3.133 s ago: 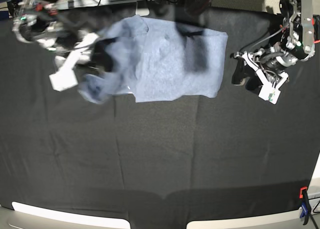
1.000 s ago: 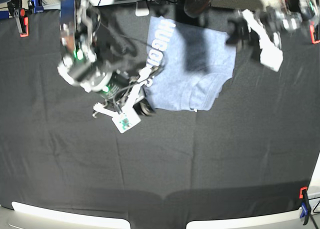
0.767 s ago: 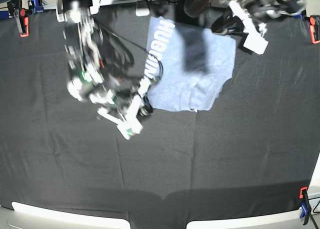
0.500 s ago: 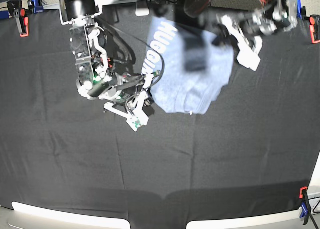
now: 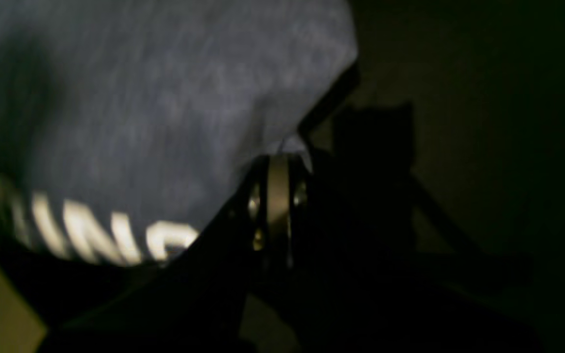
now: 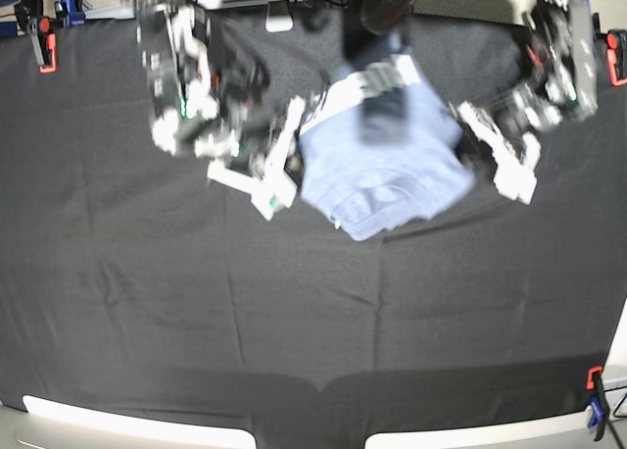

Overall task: Layout the t-shirt on the table in an organized manner, then fold the t-shirt properly
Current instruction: 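Press and square the folded shirt with both grippers, then release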

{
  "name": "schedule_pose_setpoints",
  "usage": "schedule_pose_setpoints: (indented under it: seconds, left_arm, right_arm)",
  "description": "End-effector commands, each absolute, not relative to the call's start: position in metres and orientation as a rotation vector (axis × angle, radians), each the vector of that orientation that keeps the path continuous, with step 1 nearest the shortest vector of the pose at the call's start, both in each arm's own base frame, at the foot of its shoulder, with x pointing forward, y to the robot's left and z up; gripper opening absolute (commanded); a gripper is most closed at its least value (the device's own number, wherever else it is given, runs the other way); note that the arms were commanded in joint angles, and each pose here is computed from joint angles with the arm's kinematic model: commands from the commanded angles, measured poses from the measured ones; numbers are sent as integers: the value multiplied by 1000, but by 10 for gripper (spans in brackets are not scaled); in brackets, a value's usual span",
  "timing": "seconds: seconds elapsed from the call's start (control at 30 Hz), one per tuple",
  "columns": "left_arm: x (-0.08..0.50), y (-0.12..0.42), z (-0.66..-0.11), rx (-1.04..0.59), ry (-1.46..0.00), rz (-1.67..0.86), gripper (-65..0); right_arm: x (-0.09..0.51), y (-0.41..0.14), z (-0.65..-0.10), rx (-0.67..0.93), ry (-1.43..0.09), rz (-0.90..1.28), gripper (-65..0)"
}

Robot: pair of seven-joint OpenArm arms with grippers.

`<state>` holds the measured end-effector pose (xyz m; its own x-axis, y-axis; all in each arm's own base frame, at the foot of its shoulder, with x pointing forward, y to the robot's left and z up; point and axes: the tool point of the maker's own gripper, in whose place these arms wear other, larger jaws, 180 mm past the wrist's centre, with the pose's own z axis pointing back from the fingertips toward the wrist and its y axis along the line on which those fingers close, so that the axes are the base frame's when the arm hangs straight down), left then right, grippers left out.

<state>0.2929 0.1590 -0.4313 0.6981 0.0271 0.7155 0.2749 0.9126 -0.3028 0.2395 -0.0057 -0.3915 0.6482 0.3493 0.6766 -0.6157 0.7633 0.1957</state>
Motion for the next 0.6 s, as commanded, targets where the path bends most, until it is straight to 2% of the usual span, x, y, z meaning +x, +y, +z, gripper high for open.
schedule_pose_setpoints:
  seconds: [0.0, 0.23, 0.4, 0.57]
  left_arm:
    - [303, 167, -424, -380, -815, -142, -650]
    - [310, 173, -409, -394, -850, -167, -650]
    - [307, 187, -390, -403, -845, -192, -650]
    - [290, 192, -379, -369, -854, -231, -650]
  right_arm:
    - [240, 0, -380, 459, -704, 563, -650]
    - [212, 4, -368, 486, -716, 547, -650]
    - [231, -11, -327, 443, -864, 524, -650]
    - [253, -35, -313, 403, -924, 441, -650]
